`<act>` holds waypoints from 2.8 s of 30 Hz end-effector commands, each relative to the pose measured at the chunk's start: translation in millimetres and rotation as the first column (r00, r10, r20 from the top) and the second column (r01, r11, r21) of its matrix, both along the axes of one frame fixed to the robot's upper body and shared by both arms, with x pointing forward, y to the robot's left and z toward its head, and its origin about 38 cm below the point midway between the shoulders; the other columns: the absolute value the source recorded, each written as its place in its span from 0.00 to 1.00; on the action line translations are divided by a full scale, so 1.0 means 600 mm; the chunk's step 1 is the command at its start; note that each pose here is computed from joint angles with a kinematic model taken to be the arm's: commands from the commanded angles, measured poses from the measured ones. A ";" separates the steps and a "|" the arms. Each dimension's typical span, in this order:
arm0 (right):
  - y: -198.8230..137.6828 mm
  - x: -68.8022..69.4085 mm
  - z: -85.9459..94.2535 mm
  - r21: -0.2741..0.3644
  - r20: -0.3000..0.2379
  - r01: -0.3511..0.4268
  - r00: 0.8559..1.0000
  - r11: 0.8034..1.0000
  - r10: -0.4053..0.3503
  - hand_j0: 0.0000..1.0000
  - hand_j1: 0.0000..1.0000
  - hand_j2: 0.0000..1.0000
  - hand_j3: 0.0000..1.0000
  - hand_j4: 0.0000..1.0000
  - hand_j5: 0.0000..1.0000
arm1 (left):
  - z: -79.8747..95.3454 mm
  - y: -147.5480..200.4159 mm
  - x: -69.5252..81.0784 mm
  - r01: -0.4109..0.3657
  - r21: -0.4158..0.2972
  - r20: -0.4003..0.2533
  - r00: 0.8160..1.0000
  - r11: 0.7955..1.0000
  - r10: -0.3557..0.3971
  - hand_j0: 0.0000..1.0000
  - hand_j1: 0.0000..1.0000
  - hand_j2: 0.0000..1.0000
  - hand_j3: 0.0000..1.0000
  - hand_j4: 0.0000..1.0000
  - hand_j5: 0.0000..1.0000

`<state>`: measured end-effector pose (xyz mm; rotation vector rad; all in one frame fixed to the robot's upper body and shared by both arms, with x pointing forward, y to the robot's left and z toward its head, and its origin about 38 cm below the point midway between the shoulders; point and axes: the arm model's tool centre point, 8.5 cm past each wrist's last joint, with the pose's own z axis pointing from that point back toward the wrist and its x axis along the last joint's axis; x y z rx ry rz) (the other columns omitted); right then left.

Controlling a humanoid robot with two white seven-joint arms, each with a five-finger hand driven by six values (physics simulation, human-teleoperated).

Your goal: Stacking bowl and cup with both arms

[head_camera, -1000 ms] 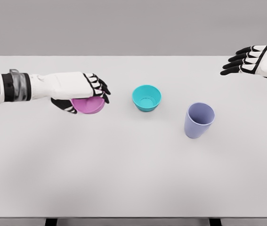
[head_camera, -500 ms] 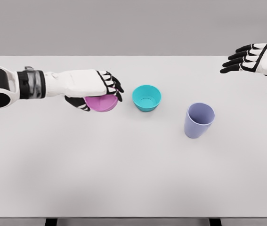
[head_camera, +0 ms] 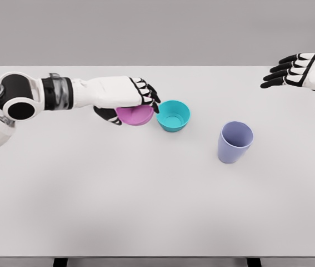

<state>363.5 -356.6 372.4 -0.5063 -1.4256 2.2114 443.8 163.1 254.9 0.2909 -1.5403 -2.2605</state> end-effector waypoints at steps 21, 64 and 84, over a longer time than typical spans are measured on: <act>-0.016 -0.006 0.012 -0.022 0.007 0.029 1.000 0.999 -0.028 1.00 1.00 1.00 1.00 1.00 1.00 | -0.017 -0.092 0.047 0.023 -0.018 -0.049 0.999 1.000 -0.024 0.69 0.69 0.69 0.69 0.69 0.69; 0.032 0.010 -0.024 0.043 -0.026 -0.048 0.998 0.998 0.049 1.00 1.00 1.00 1.00 1.00 1.00 | -0.071 -0.153 0.098 -0.025 0.016 -0.159 0.987 1.000 0.027 0.70 0.70 0.70 0.70 0.70 0.70; 0.084 0.018 -0.091 0.074 -0.113 -0.121 0.985 0.990 0.129 1.00 1.00 1.00 1.00 1.00 1.00 | -0.071 -0.152 0.098 -0.025 0.017 -0.157 0.987 1.000 0.027 1.00 1.00 1.00 1.00 1.00 1.00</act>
